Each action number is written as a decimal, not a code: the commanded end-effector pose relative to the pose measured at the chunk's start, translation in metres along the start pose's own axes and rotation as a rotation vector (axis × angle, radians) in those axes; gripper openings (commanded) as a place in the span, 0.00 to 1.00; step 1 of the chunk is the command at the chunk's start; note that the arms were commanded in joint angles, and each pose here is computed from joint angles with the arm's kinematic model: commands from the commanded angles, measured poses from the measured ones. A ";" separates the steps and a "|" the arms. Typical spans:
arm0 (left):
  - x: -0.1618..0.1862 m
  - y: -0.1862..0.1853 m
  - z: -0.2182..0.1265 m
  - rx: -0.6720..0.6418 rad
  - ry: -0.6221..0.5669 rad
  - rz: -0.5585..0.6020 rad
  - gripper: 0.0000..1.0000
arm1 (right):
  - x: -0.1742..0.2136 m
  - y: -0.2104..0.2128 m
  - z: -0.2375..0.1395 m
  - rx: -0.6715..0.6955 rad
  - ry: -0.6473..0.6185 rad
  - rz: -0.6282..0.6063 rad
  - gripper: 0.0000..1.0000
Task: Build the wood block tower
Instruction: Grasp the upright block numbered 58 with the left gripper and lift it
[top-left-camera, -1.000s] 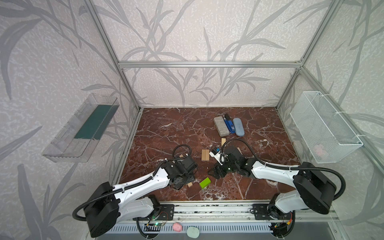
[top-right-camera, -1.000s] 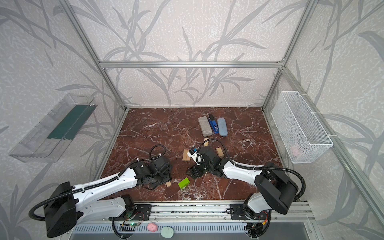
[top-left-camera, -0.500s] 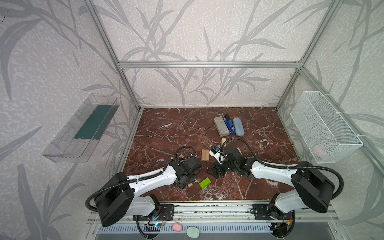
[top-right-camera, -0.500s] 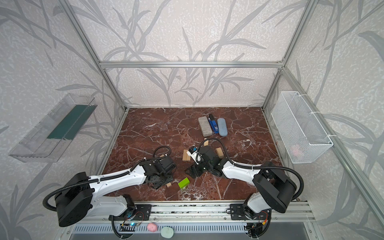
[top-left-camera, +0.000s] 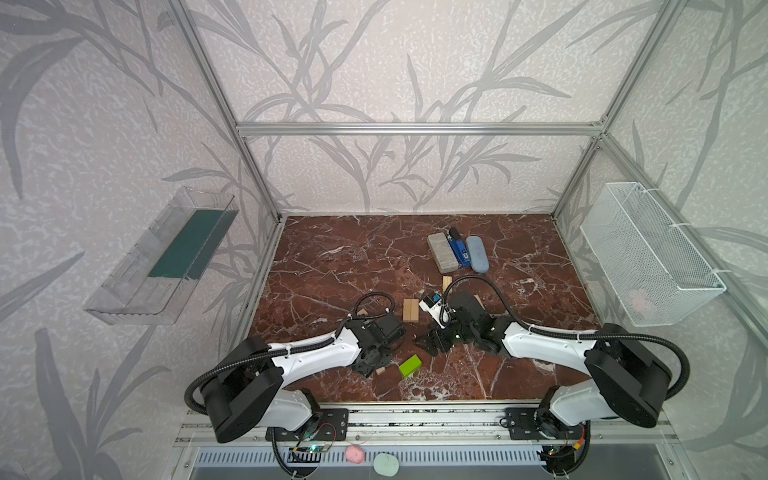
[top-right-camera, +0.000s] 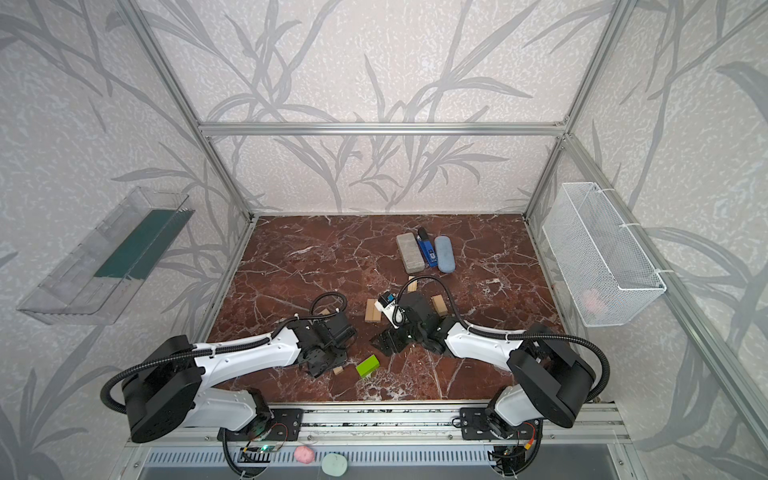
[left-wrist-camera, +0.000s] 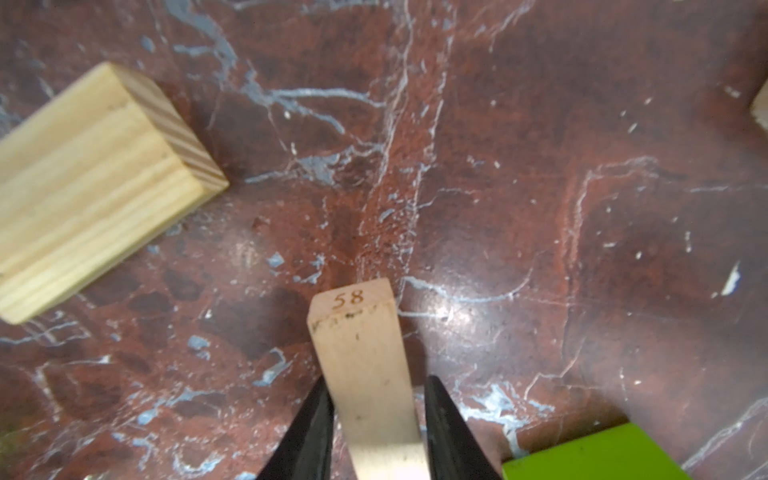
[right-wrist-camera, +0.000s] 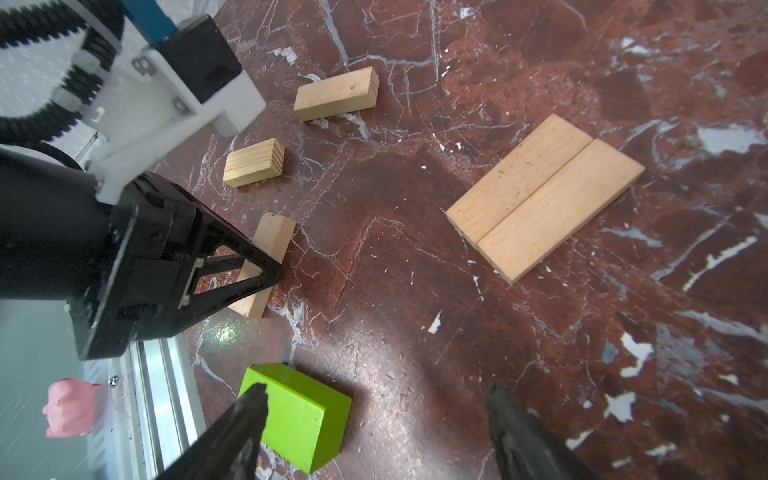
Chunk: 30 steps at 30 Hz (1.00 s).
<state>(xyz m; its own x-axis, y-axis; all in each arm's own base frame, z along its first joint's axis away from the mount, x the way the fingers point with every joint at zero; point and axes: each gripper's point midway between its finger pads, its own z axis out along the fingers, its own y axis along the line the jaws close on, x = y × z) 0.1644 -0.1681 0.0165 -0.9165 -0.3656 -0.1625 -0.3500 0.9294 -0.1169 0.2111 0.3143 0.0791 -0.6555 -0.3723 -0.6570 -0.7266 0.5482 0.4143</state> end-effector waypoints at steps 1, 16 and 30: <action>-0.003 0.000 0.000 -0.021 -0.019 0.020 0.33 | -0.004 0.004 -0.004 -0.002 -0.027 -0.012 0.83; -0.014 -0.003 -0.018 -0.019 -0.064 0.128 0.22 | -0.008 -0.001 -0.010 0.025 -0.058 0.000 0.86; -0.058 -0.053 -0.065 0.033 -0.178 0.368 0.16 | -0.015 -0.025 -0.036 0.105 -0.181 0.053 0.94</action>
<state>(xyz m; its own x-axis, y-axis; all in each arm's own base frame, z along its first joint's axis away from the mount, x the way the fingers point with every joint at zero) 0.2111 -0.1953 0.0858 -0.9361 -0.1048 -0.3357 -0.0676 0.9904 -0.1207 0.2250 0.2840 0.0916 -0.6546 -0.2515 -0.7129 -0.6720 0.6255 0.3964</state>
